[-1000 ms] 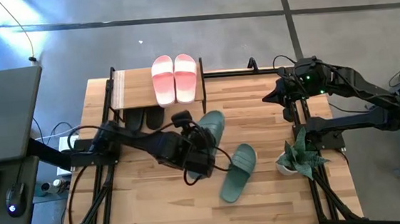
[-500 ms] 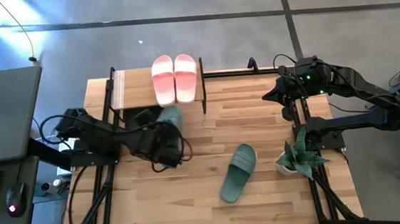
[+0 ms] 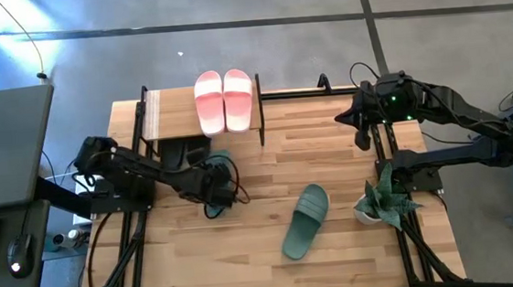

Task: Pick and place slides into the shelf
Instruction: Put the left green slide under the shelf

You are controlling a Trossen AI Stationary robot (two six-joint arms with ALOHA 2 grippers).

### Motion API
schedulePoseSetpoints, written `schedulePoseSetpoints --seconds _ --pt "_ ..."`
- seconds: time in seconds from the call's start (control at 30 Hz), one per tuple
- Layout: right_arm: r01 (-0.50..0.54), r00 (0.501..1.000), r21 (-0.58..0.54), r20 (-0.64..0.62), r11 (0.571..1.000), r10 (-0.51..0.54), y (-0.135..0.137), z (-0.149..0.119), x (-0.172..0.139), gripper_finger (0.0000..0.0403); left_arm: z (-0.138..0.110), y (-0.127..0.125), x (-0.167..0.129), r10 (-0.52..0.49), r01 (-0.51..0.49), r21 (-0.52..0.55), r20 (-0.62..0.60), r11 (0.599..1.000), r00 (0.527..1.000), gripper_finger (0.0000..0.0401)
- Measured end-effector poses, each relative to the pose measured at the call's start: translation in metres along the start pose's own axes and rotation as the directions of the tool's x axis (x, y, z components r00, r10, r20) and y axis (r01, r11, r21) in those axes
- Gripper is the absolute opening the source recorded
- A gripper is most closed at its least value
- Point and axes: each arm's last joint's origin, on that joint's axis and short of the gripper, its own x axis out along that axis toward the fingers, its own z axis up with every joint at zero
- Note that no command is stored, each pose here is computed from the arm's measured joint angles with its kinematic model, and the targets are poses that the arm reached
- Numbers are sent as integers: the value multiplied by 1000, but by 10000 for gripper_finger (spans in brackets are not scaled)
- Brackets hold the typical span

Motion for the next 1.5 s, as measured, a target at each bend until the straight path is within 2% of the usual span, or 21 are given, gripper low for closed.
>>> schedulePoseSetpoints --seconds 0.2,0.3,0.53,0.8,1.1,1.23,1.5 --pt "0 1000 27 0 1000 0 0 0 0 0 9 9 26 12 -14 63 37 998 999 0" --pt "9 1000 27 -1 1000 -9 0 0 0 0 17 20 41 -13 11 70 32 997 999 0" --pt "24 1000 26 -2 999 -24 -1 0 0 0 29 50 68 11 -12 66 12 998 1000 0" --pt "27 1000 24 -10 999 -27 -1 -1 0 0 35 66 81 -6 4 123 14 992 1000 0" --pt "32 999 24 -10 999 -32 -1 -1 0 0 36 72 86 -23 22 114 10 993 1000 2" --pt "33 999 24 -11 999 -33 -1 -1 0 0 36 71 86 -47 45 123 10 991 999 19" --pt "33 999 16 -11 999 -33 -1 -1 0 0 37 71 86 -73 71 120 12 990 997 78"
